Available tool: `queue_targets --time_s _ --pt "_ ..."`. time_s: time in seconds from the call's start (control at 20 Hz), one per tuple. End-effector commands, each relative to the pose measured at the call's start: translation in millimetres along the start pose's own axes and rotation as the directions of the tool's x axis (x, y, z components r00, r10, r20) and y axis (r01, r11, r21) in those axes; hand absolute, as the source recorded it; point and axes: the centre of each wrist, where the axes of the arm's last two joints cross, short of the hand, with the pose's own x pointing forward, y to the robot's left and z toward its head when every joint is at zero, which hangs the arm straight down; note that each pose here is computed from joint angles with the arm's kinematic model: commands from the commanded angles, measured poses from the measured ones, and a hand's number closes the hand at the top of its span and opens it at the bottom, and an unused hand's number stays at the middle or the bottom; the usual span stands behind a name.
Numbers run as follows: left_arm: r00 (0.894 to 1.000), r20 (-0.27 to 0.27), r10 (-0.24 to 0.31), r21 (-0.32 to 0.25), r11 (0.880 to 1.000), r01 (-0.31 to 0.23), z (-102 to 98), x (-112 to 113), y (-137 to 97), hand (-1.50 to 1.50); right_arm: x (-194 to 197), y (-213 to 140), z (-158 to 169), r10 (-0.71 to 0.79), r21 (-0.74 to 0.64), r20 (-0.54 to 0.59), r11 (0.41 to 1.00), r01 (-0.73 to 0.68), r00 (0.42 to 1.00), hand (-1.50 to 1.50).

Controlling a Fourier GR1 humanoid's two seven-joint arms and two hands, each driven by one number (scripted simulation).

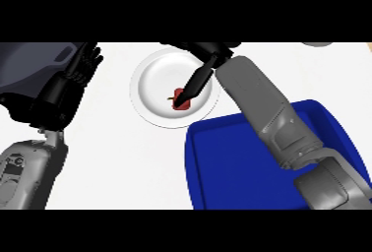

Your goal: Pick the bell pepper from the tray and place it in the plate

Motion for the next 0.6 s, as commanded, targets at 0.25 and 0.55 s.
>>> queue_targets --time_s 0.25,0.55 --pt "1.0 0.013 0.007 -0.005 1.0 -0.006 6.6 -1.9 -1.1 0.0 9.7 -69.9 49.8 -0.051 -0.088 0.033 0.995 0.054 0.998 -1.5" --pt "0.999 0.032 0.003 -0.013 1.0 -0.003 2.2 6.7 -1.5 0.0 10.4 -97.7 81.9 -0.022 -0.076 0.025 0.997 0.024 0.999 -1.5"
